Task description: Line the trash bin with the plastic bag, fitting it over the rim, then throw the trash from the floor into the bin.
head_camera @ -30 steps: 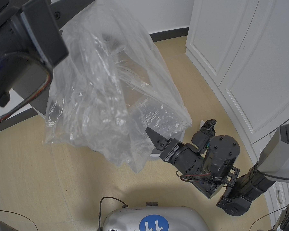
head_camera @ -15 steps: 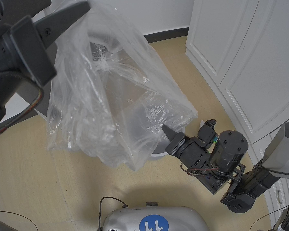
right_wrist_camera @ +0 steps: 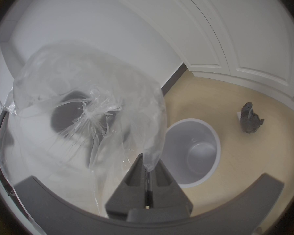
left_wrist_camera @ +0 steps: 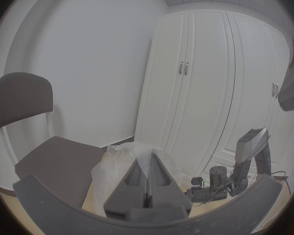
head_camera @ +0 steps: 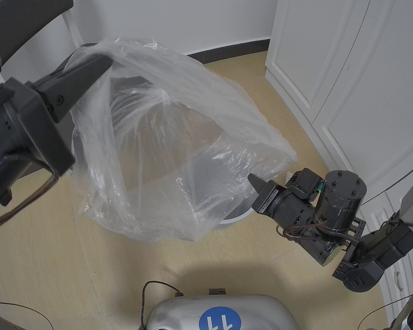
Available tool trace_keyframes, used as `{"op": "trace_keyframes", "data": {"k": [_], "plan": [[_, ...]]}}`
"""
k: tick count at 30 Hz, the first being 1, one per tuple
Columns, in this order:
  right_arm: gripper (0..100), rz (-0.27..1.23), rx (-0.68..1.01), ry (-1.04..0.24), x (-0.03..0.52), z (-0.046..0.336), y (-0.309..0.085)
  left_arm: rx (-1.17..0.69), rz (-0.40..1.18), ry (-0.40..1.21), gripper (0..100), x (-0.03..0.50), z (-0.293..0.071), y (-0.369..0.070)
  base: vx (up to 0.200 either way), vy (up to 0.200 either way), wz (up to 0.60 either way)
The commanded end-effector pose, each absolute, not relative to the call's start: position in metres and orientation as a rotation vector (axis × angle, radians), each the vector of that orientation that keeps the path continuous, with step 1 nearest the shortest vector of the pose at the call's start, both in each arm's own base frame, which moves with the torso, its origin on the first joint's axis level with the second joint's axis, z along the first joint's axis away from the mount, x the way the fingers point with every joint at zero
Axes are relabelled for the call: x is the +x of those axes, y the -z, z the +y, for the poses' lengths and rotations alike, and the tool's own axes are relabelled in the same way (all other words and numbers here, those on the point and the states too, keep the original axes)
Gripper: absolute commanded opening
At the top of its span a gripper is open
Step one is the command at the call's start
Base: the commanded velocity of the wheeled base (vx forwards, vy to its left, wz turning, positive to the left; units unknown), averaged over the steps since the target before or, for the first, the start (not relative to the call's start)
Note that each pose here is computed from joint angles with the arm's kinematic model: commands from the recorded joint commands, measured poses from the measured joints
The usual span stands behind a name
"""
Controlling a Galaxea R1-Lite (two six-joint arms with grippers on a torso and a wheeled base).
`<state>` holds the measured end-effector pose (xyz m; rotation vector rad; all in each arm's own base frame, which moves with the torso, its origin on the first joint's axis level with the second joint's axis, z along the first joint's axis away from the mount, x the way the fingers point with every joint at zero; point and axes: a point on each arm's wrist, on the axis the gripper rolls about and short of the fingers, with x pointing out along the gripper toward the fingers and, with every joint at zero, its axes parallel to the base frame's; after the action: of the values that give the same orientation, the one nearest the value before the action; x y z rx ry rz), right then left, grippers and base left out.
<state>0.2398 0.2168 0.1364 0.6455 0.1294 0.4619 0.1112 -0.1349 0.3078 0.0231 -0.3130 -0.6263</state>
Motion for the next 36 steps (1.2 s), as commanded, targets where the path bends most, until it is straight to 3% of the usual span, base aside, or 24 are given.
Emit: {"op": "trace_keyframes", "data": {"k": [1, 8, 22, 32, 36], "plan": [[0, 0.084, 0.663, -0.459, 0.232, 0.200, -0.170, 0.061, -0.259, 0.614, 0, 0.115, -0.135, -0.293, 0.000, 0.000, 0.00], [0, 0.072, 0.656, -0.407, 0.237, 0.184, -0.182, 0.094, -0.200, 0.597, 0, 0.120, -0.133, -0.276, 0.000, 0.000, 0.00], [0, 0.019, 0.550, -0.326, 0.237, 0.164, -0.203, 0.069, 0.113, 0.555, 0, 0.131, -0.133, -0.204, 0.000, 0.000, 0.00], [0, 0.033, 0.422, -0.236, 0.230, 0.149, -0.211, 0.025, 0.128, 0.492, 0, 0.142, -0.128, -0.197, 0.000, 0.000, 0.00], [0, 0.071, 0.294, -0.219, 0.225, 0.144, -0.196, -0.006, 0.158, 0.480, 0, 0.141, -0.126, -0.184, 0.000, 0.000, 0.00]]}}
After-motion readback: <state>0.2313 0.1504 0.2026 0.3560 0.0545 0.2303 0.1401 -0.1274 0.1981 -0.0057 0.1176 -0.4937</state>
